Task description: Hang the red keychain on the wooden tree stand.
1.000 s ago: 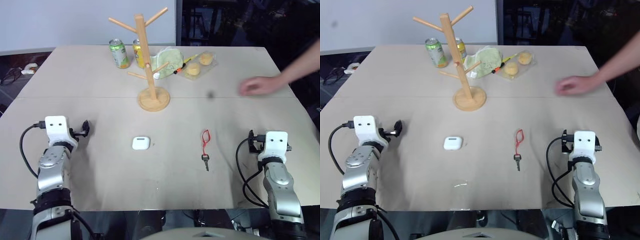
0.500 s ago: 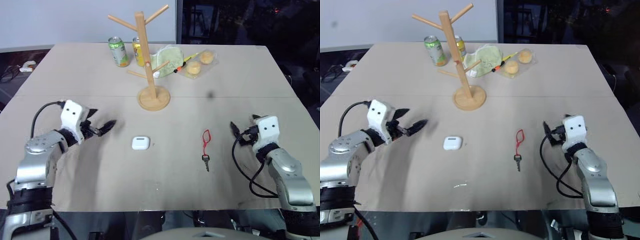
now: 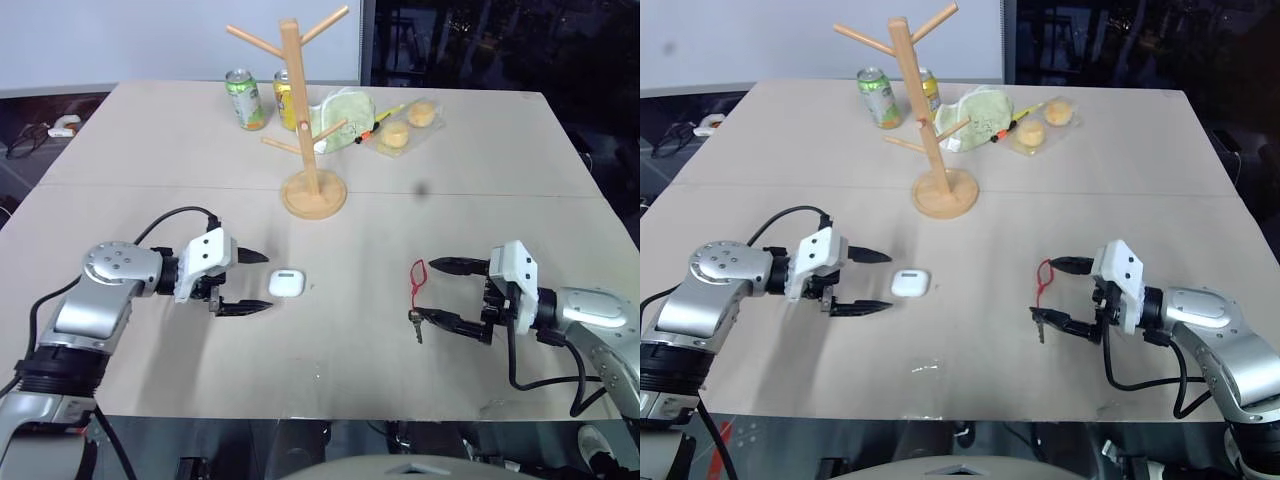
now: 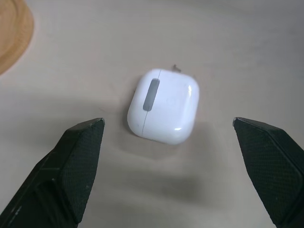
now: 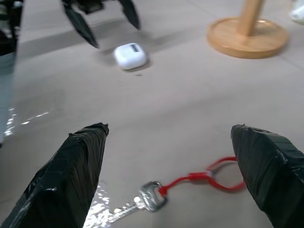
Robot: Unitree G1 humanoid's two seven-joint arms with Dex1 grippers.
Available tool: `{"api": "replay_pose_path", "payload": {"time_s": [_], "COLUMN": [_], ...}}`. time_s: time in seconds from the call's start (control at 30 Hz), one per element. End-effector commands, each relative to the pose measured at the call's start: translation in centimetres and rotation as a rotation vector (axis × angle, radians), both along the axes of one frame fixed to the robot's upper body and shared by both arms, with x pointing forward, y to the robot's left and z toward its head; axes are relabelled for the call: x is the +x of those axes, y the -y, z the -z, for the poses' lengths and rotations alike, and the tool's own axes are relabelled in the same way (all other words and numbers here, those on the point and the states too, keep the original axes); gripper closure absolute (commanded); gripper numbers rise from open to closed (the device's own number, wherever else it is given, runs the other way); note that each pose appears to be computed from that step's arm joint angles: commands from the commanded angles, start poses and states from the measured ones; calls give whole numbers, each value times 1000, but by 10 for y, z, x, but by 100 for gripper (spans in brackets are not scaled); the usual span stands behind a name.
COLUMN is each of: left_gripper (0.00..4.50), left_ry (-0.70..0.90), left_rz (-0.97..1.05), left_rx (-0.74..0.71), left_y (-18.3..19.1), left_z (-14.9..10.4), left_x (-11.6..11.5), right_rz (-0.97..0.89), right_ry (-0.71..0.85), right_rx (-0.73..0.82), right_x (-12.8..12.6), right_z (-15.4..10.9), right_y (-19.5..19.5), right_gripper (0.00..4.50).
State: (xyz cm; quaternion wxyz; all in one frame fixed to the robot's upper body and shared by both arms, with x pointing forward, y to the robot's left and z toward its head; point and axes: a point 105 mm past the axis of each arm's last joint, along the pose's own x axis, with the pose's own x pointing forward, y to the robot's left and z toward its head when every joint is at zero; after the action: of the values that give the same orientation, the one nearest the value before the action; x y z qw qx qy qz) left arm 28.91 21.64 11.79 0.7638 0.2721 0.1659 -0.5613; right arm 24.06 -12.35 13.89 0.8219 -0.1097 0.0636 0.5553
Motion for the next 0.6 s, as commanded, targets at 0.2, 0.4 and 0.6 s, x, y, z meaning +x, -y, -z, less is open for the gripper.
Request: {"api": "replay_pose_path", "payload": {"time_s": [0.2, 0.4, 0.6], "left_gripper": [0, 54, 248], "left_ry": [27, -1, 8], "left_rz": [88, 142, 127], "left_rx": [-5, 22, 7], "left_y": [19, 17, 16], "left_z": [18, 30, 29], "left_x": [17, 9, 12], "right_rz": [-104, -134, -142], "right_ry": [91, 114, 124], "right_rx": [-7, -11, -9], "right_x": [-13, -17, -18], "right_z": [-21, -27, -29], "right_y": [-16, -18, -20], "right_gripper": [6, 0, 0]}}
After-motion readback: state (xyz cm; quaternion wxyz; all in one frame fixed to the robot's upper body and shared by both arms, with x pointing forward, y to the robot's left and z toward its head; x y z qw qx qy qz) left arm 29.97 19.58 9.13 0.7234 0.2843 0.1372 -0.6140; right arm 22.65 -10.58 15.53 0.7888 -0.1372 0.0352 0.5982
